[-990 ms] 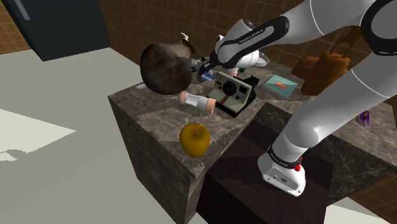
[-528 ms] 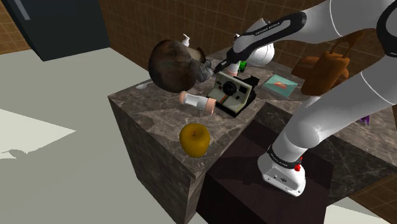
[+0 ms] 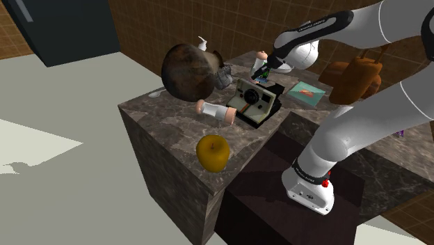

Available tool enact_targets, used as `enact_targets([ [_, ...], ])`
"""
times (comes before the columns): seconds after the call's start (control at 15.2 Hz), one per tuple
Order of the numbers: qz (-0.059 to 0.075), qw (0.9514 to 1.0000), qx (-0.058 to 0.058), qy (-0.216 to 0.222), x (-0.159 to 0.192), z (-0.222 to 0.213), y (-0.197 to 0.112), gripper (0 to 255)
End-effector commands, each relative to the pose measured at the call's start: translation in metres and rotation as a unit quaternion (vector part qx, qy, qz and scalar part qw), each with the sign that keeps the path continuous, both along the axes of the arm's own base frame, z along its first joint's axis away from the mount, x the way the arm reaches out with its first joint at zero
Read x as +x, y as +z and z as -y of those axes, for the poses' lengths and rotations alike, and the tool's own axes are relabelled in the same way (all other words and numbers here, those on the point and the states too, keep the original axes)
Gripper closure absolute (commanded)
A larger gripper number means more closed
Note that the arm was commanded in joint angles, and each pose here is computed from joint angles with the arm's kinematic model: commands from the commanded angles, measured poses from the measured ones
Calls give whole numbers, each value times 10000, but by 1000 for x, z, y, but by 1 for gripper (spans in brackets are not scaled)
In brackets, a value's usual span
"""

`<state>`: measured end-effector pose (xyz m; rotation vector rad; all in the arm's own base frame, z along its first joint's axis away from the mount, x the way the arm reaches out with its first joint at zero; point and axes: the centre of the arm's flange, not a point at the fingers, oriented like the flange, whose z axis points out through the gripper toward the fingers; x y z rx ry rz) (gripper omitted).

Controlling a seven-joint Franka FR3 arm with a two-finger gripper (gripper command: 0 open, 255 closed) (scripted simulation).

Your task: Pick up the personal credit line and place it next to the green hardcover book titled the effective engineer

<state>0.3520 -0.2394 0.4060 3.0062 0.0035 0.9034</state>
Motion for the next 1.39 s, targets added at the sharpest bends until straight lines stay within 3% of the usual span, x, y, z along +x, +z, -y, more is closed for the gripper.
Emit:
enact_targets([
  [0.0, 0, 10000, -4, 10, -11, 24, 0, 255],
  [0.4, 0, 10000, -4, 10, -52, 95, 0, 255],
  [1.32, 0, 10000, -4, 10, -52, 95, -73, 255],
])
